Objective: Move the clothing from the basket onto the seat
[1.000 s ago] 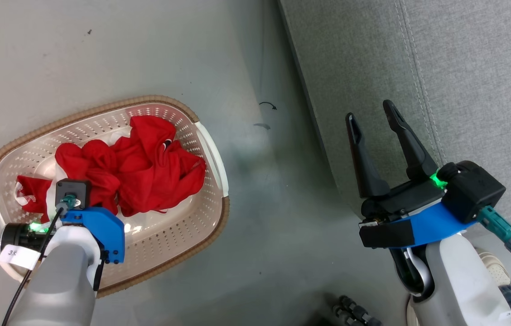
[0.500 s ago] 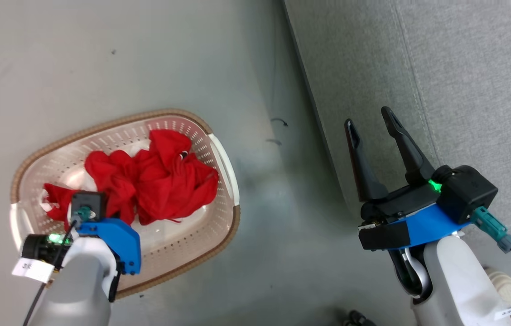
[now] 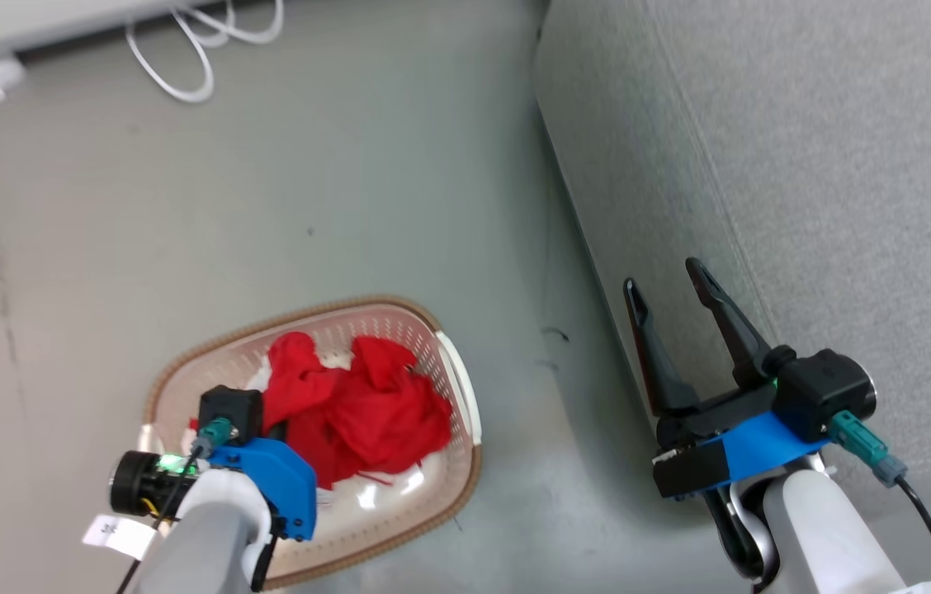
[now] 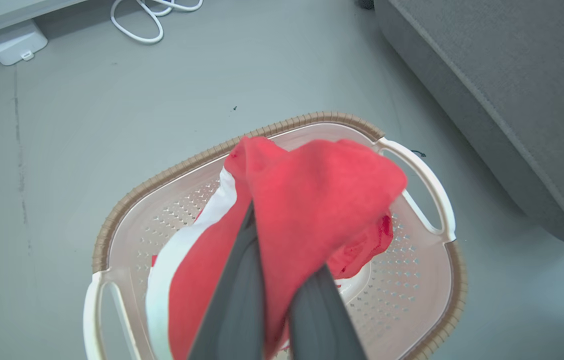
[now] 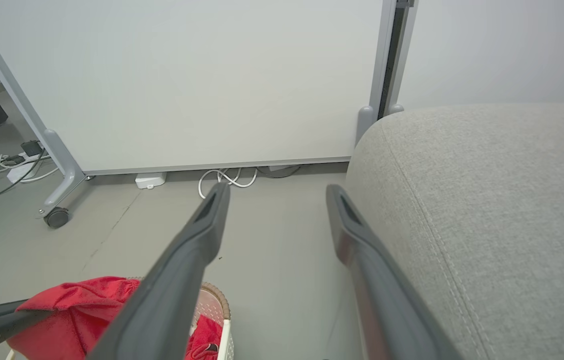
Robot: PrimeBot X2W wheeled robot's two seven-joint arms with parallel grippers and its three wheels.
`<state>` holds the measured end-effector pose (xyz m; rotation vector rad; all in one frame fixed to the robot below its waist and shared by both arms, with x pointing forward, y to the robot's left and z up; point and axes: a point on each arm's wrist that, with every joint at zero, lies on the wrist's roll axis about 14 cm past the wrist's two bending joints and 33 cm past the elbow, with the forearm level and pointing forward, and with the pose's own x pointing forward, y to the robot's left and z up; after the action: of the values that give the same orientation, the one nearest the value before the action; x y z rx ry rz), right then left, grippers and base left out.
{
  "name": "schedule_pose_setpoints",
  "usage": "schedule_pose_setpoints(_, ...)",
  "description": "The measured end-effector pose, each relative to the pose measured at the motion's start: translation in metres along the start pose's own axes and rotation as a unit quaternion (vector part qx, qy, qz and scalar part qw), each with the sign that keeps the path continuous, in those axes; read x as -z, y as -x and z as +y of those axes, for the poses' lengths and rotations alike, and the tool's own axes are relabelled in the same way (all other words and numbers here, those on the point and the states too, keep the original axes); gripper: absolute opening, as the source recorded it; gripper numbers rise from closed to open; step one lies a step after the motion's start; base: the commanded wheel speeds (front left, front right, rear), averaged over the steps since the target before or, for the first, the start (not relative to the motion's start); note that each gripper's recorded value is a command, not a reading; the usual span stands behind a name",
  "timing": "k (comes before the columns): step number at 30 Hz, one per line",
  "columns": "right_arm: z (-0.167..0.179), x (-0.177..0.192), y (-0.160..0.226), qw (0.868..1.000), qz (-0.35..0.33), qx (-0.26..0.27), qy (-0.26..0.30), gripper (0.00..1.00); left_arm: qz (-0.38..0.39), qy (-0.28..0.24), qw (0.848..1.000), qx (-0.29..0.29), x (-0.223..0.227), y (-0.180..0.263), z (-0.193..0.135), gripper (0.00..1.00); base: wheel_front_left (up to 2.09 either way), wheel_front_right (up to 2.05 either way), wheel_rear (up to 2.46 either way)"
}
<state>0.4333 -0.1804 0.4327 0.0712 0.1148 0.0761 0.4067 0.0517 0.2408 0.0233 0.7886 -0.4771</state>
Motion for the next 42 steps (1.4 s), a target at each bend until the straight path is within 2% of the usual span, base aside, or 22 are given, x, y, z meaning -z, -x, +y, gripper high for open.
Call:
schedule_pose_setpoints(8, 0.014, -0.027, 0.015, 0.999, -0.032, -0.014, -0.001, 1.00, -0.093, -0.019, 0.995, 0.012, -0.053, 0.032, -0.020, 0.00, 0.00, 0.00, 0.00)
schedule_pose_setpoints(16, 0.027, -0.046, 0.025, 0.998, -0.052, -0.030, -0.001, 1.00, -0.193, -0.042, 0.980, 0.025, -0.117, 0.062, -0.037, 0.00, 0.00, 0.00, 0.00)
schedule_pose_setpoints(25, 0.039, -0.061, 0.031, 0.997, -0.069, -0.046, -0.001, 1.00, -0.279, -0.086, 0.954, 0.065, -0.179, 0.090, -0.070, 0.00, 0.00, 0.00, 0.00)
schedule_pose_setpoints(33, 0.050, -0.066, 0.037, 0.996, -0.072, -0.060, -0.002, 1.00, -0.356, -0.111, 0.920, 0.122, -0.246, 0.123, -0.114, 0.00, 0.00, 0.00, 0.00)
schedule_pose_setpoints(42, 0.061, -0.069, 0.040, 0.995, -0.070, -0.076, 0.000, 1.00, -0.390, -0.134, 0.897, 0.157, -0.276, 0.149, -0.147, 0.00, 0.00, 0.00, 0.00)
